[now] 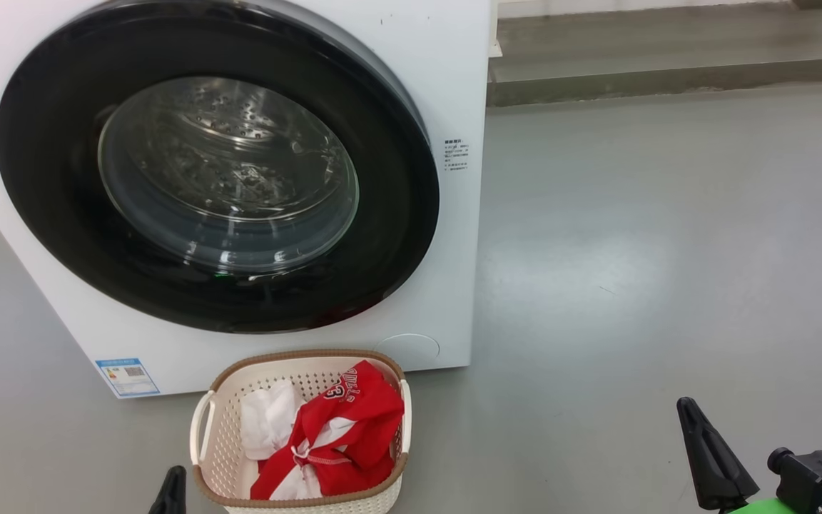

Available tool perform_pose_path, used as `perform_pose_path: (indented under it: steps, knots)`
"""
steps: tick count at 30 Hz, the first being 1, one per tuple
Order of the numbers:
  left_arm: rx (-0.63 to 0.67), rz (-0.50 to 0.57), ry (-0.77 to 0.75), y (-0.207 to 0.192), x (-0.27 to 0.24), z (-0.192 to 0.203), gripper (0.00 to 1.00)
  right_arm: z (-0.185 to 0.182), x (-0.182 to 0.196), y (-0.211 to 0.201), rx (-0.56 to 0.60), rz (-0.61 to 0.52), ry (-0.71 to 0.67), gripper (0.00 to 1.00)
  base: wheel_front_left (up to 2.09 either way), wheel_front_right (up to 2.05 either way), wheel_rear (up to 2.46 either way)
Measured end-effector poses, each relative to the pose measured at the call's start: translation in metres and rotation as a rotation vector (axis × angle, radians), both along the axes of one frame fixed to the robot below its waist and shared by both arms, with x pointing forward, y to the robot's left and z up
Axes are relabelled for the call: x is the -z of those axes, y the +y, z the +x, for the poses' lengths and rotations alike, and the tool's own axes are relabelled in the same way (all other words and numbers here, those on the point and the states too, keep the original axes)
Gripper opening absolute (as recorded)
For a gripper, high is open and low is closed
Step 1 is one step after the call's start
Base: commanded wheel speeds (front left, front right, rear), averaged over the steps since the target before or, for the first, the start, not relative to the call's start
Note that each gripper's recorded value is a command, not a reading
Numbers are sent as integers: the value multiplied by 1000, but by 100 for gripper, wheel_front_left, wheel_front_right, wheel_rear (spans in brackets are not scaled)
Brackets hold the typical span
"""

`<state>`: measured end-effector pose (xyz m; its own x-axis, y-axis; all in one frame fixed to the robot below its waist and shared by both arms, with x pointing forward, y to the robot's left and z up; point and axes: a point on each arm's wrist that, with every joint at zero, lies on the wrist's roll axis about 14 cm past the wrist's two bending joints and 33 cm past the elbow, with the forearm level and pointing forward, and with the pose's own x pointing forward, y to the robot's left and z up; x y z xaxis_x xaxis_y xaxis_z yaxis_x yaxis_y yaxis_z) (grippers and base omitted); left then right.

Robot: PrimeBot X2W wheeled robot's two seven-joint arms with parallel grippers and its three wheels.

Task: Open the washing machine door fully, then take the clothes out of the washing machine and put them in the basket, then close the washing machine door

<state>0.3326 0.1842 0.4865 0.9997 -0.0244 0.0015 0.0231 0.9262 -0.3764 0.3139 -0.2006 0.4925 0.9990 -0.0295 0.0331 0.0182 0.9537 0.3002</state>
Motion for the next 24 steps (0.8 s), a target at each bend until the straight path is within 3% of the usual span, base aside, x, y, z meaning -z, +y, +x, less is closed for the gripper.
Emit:
perform_pose_path:
  steps: [24]
  knots:
    - [-39,-261,57,6,7,9,0,13,6,-9,42,287,34,0,0,0,0]
